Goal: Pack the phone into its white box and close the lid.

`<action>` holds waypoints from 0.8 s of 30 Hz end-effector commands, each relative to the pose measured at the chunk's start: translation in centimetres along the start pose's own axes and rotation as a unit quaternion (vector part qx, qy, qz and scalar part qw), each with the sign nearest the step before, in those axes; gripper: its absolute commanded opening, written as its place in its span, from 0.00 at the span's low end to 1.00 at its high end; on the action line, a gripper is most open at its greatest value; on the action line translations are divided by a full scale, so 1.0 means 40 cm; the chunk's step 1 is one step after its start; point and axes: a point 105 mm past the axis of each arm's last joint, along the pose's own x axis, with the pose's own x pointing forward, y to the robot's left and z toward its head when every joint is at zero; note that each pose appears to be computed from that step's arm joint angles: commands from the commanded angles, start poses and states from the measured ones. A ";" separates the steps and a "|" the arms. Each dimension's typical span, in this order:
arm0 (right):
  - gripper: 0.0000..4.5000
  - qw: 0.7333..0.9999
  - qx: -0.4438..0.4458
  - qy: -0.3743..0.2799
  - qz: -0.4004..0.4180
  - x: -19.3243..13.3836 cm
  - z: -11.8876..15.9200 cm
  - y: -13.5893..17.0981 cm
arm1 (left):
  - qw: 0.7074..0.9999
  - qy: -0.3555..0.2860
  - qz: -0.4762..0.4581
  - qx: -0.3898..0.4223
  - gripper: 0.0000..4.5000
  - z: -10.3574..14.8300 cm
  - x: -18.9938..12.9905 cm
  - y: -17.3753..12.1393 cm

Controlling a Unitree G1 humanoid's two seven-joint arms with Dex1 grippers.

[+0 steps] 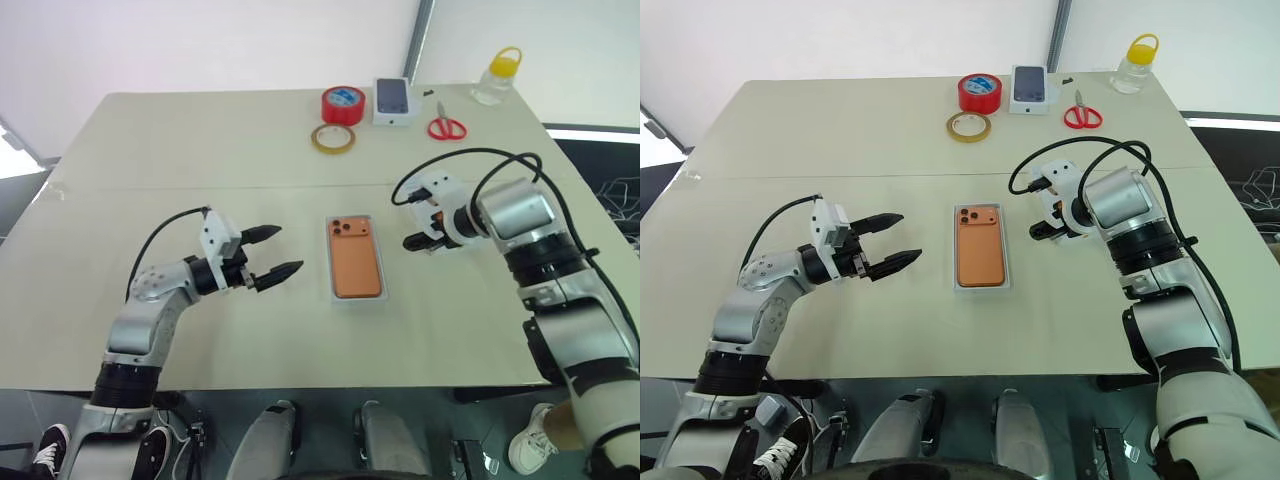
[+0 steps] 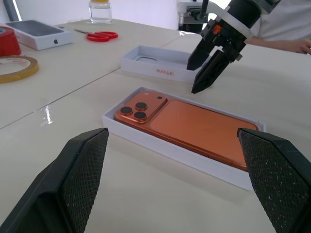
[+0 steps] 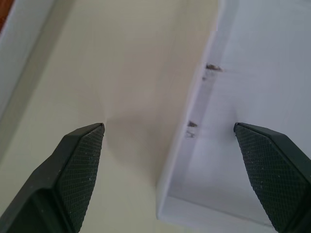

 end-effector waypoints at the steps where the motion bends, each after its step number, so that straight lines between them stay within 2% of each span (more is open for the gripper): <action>1: 0.99 1.000 -0.011 -0.020 -0.008 -0.022 0.052 0.000 | 1.000 -0.016 0.004 0.013 0.99 0.022 -0.002 -0.008; 4: 0.99 1.000 0.010 -0.015 -0.009 -0.014 0.071 0.002 | 1.000 -0.021 0.013 0.003 0.99 0.017 0.005 -0.019; 10: 0.99 1.000 -0.003 0.007 -0.022 -0.002 0.083 0.001 | 0.999 -0.023 0.023 -0.005 0.99 0.015 0.006 -0.028; 20: 0.99 0.999 0.025 -0.003 -0.021 0.005 0.113 0.000 | 0.999 -0.025 0.033 -0.007 0.99 0.020 0.005 -0.033; 22: 0.87 0.999 0.028 -0.002 -0.024 0.011 0.110 -0.003 | 0.999 -0.026 0.035 -0.006 1.00 0.020 0.008 -0.032; 24: 0.71 0.999 0.029 0.008 -0.025 0.024 0.094 -0.004 | 0.999 -0.027 0.036 -0.008 1.00 0.020 0.009 -0.032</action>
